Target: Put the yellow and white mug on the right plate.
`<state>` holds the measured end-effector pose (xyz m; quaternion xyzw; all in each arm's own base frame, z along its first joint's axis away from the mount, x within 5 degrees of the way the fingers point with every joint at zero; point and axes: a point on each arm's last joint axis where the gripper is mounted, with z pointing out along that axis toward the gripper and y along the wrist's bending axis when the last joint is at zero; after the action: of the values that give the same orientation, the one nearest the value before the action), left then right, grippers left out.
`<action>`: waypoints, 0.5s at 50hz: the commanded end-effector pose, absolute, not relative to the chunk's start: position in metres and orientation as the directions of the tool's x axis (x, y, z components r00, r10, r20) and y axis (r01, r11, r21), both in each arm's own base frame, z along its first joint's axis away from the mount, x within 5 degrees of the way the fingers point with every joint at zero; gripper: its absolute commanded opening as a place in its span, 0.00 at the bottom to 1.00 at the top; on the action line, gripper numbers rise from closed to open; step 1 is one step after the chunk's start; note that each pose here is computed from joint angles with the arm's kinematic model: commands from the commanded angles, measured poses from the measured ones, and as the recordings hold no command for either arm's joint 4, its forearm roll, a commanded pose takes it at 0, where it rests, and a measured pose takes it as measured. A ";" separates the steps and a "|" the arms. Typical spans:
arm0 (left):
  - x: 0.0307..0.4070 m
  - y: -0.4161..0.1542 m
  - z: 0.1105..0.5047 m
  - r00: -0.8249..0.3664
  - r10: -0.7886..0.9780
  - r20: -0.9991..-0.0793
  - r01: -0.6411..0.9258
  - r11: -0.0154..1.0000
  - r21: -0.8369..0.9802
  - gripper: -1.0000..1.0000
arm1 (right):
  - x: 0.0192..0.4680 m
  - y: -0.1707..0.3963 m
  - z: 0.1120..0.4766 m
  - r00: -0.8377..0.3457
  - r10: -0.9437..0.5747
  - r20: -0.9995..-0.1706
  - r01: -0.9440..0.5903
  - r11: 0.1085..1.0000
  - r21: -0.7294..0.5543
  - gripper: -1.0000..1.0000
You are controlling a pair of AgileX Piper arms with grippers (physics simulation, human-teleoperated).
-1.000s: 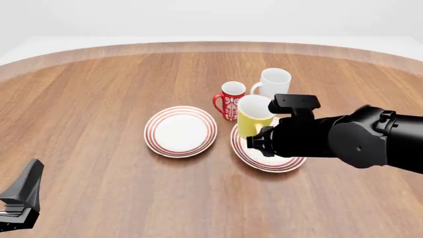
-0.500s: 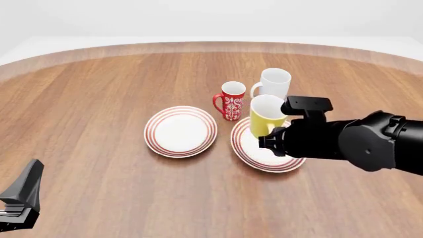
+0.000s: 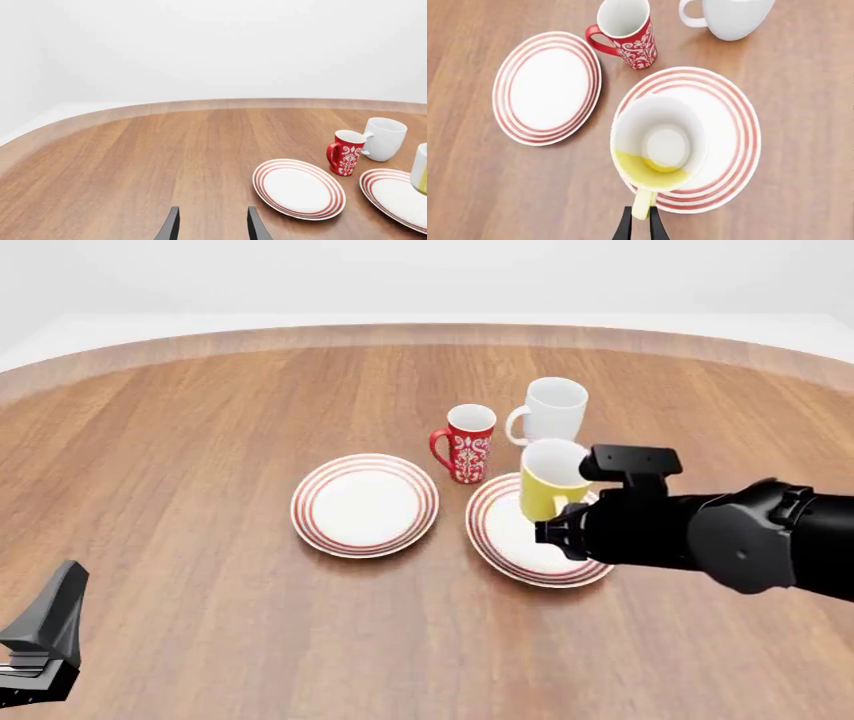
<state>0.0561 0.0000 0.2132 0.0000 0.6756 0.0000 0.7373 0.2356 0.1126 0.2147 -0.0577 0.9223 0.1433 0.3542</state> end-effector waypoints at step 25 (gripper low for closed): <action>0.056 0.000 0.213 0.087 0.000 -0.996 0.000 1.000 0.000 1.00 | 0.254 0.109 0.197 -0.736 0.003 -0.677 -0.187 0.960 0.207 0.00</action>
<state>0.0561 0.0000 0.2132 0.0000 0.6756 0.0000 0.7373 0.2501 0.1105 0.1987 -0.0519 0.9237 0.1340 0.3551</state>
